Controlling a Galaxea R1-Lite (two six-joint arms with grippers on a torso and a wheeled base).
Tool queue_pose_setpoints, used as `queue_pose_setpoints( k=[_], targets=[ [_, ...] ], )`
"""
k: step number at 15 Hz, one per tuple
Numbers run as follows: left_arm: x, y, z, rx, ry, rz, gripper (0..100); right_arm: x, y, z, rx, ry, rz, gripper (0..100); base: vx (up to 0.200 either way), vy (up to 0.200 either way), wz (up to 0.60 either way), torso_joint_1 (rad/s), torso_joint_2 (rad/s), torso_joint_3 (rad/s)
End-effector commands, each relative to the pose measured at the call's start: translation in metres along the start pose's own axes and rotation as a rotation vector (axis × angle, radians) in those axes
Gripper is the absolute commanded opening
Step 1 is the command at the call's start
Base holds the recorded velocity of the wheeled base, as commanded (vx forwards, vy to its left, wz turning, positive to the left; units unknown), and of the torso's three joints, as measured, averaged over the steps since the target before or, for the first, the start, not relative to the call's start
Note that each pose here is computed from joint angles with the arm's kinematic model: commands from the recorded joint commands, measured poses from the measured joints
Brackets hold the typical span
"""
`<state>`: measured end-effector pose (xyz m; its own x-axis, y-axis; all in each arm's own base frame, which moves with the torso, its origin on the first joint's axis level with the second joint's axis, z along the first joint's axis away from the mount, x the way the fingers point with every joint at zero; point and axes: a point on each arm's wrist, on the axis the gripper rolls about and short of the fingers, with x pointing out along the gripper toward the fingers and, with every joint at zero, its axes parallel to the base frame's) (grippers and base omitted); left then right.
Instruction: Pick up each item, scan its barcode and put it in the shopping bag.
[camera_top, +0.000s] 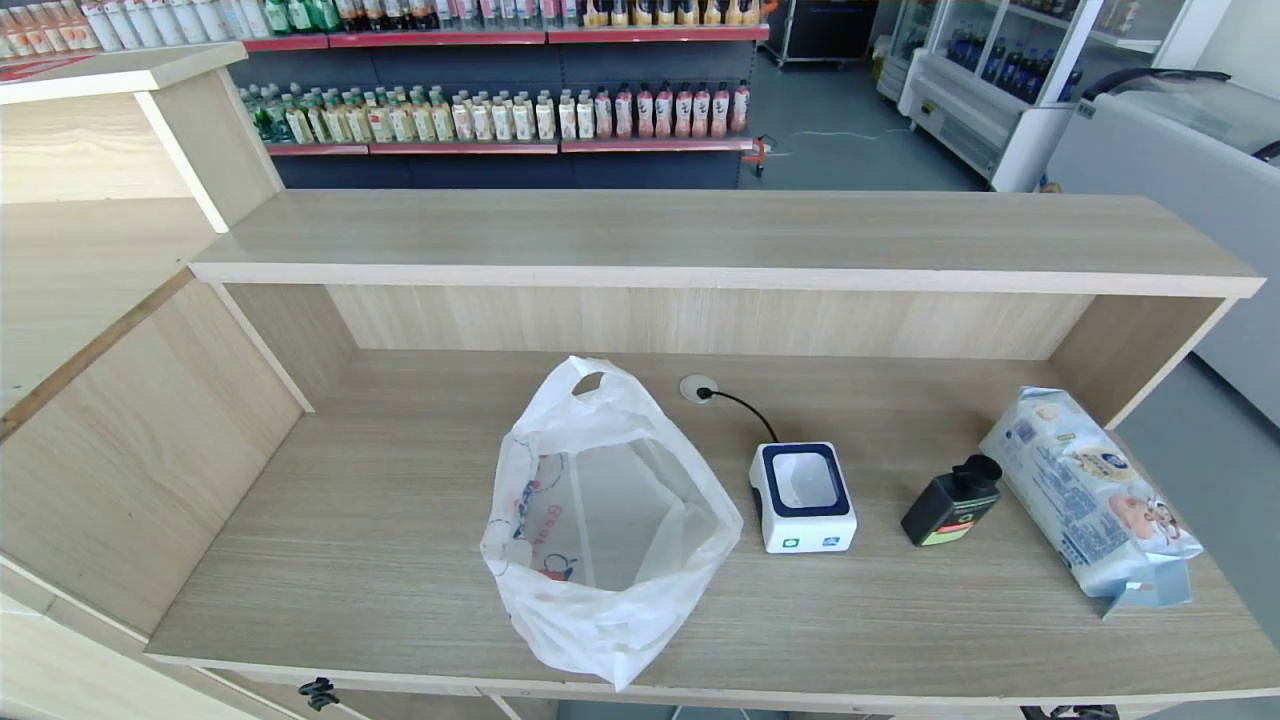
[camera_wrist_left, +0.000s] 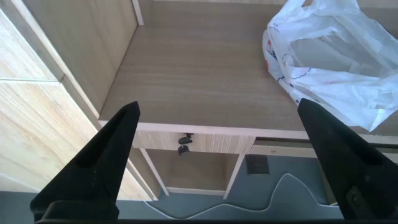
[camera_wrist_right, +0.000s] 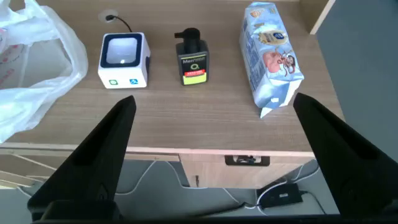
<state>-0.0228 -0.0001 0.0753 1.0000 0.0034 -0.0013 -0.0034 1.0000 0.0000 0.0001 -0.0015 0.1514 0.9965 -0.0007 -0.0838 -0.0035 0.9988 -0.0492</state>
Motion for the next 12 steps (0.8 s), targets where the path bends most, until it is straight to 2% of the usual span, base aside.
queue_pose_setpoints(
  k=[1, 2, 4, 5, 9, 12],
  targets=[
    [0.0, 0.0, 0.0, 0.0, 0.0, 0.0, 100, 0.127, 0.01, 0.077, -0.004, 0.087, 0.077, 100, 0.0, 0.0, 0.0, 0.0, 0.0, 0.0],
    [0.0, 0.0, 0.0, 0.0, 0.0, 0.0, 100, 0.157, 0.012, 0.073, -0.029, 0.087, 0.093, 100, 0.0, 0.0, 0.0, 0.0, 0.0, 0.0],
    [0.0, 0.0, 0.0, 0.0, 0.0, 0.0, 100, 0.186, 0.009, 0.064, -0.044, 0.109, 0.122, 100, 0.0, 0.0, 0.0, 0.0, 0.0, 0.0],
    [0.0, 0.0, 0.0, 0.0, 0.0, 0.0, 100, 0.207, 0.006, 0.05, -0.076, 0.167, 0.132, 100, 0.0, 0.0, 0.0, 0.0, 0.0, 0.0],
    [0.0, 0.0, 0.0, 0.0, 0.0, 0.0, 100, 0.235, -0.007, 0.019, -0.062, 0.306, 0.166, 100, 0.0, 0.0, 0.0, 0.0, 0.0, 0.0],
    [0.0, 0.0, 0.0, 0.0, 0.0, 0.0, 100, 0.226, -0.013, 0.0, -0.05, 0.383, 0.151, 100, 0.0, 0.0, 0.0, 0.0, 0.0, 0.0]
  ],
)
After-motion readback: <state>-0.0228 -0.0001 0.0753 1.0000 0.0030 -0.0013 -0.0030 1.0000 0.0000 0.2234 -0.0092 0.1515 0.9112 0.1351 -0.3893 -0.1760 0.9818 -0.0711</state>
